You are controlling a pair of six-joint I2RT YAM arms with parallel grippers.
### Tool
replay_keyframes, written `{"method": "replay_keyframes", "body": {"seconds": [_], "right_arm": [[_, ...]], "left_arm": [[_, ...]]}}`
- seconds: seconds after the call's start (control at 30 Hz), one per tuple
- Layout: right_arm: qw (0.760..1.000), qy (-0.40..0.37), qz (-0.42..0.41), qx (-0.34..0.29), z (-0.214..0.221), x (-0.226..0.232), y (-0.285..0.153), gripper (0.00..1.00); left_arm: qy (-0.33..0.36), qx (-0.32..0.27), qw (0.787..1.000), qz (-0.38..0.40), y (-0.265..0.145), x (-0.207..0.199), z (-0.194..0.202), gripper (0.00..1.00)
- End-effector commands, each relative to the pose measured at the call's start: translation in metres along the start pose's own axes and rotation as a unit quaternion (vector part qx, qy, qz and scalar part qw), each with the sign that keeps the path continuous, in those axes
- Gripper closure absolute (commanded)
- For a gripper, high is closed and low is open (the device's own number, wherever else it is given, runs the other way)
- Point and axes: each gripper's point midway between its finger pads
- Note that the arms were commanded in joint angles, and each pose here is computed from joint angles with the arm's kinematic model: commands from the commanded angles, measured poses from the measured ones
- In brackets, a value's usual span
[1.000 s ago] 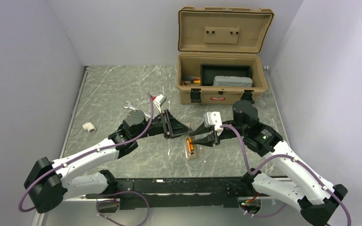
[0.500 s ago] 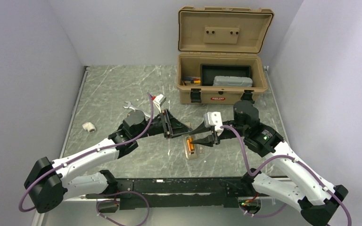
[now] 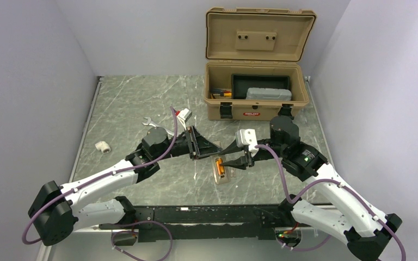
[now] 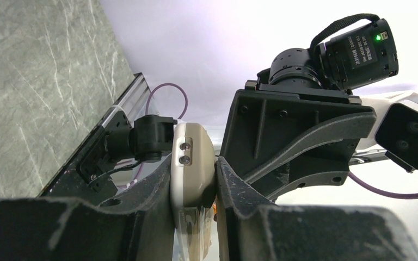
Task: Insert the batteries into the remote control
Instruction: Load the battery into the remote control.
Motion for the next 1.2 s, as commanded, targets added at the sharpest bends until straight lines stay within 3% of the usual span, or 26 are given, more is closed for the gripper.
{"method": "replay_keyframes", "body": {"seconds": [0.0, 0.77, 1.17], "right_arm": [[0.999, -0.027, 0.008, -0.015, -0.016, -0.004, -0.004, 0.59], [0.997, -0.044, 0.007, -0.059, -0.049, -0.003, -0.010, 0.58], [0.998, -0.033, -0.009, -0.052, -0.043, 0.002, -0.008, 0.67]], "left_arm": [[0.026, 0.003, 0.997, 0.066, -0.002, -0.041, -0.001, 1.00], [0.025, 0.004, 0.998, 0.066, -0.001, -0.039, 0.000, 1.00], [0.024, 0.005, 0.998, 0.066, -0.001, -0.039, 0.000, 1.00]]}}
Point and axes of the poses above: each gripper's point midway between its finger pads, its own y axis out along the fingers, its own x axis along the line the jaws close on, z = x × y, and after that the axes turned 7 degrees about -y, right-handed
